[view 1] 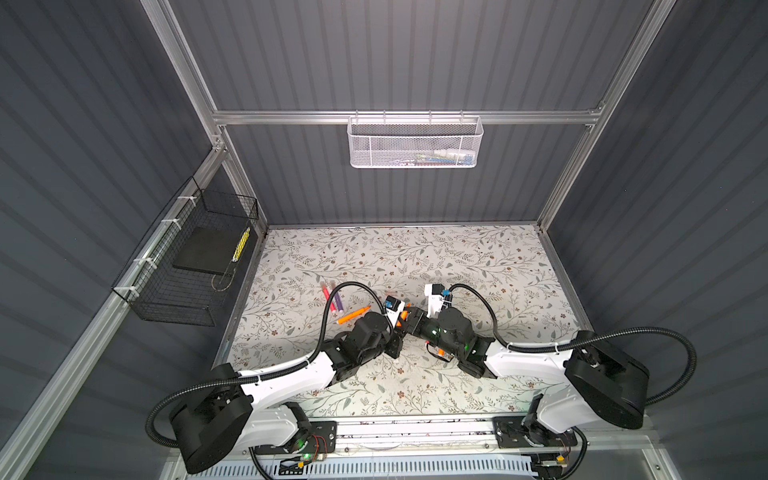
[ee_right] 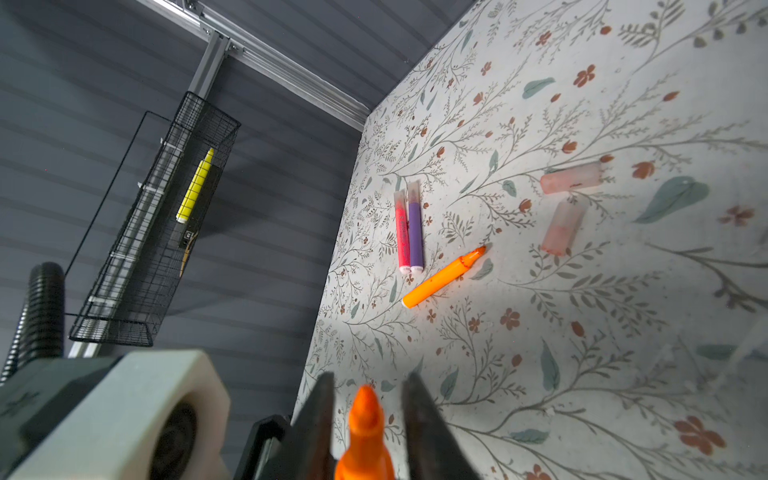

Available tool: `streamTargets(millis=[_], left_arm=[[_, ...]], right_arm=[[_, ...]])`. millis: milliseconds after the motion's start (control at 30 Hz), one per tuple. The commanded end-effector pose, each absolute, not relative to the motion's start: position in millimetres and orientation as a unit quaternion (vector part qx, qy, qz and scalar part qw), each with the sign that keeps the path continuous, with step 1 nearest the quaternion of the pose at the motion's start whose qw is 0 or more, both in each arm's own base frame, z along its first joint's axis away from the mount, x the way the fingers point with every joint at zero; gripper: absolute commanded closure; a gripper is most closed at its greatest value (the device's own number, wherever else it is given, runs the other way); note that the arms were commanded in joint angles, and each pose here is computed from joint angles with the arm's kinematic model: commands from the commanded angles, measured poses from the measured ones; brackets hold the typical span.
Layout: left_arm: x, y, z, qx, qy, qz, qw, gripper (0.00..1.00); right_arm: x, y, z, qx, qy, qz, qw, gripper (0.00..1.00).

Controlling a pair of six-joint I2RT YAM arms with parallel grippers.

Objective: Insert the pens into the pen caps
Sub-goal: 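Reach the right gripper out to a loose pink cap and grasp it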

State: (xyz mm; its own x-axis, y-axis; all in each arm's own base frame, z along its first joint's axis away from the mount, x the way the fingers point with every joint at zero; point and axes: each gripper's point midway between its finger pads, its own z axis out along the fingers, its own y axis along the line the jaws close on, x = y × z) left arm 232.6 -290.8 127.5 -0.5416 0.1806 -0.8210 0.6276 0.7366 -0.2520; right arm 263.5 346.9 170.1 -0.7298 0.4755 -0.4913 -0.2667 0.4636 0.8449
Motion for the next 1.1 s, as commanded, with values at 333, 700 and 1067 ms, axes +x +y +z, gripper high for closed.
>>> streamTargets(millis=[333,700,1067], left_arm=[[254,-144,124,0.002,0.878,-0.175,0.445,1.0],[238,-155,130,0.029,0.858,-0.236,0.455,1.0],[243,-153,129,0.002,0.862,-0.233,0.45,1.0]], right_arm=[[311,317,129,0.06,0.878,0.293,0.373,0.45],[364,352,82,-0.008,0.941,0.129,0.312,0.52],[383,360,41,-0.035,0.959,0.054,0.274,0.54]])
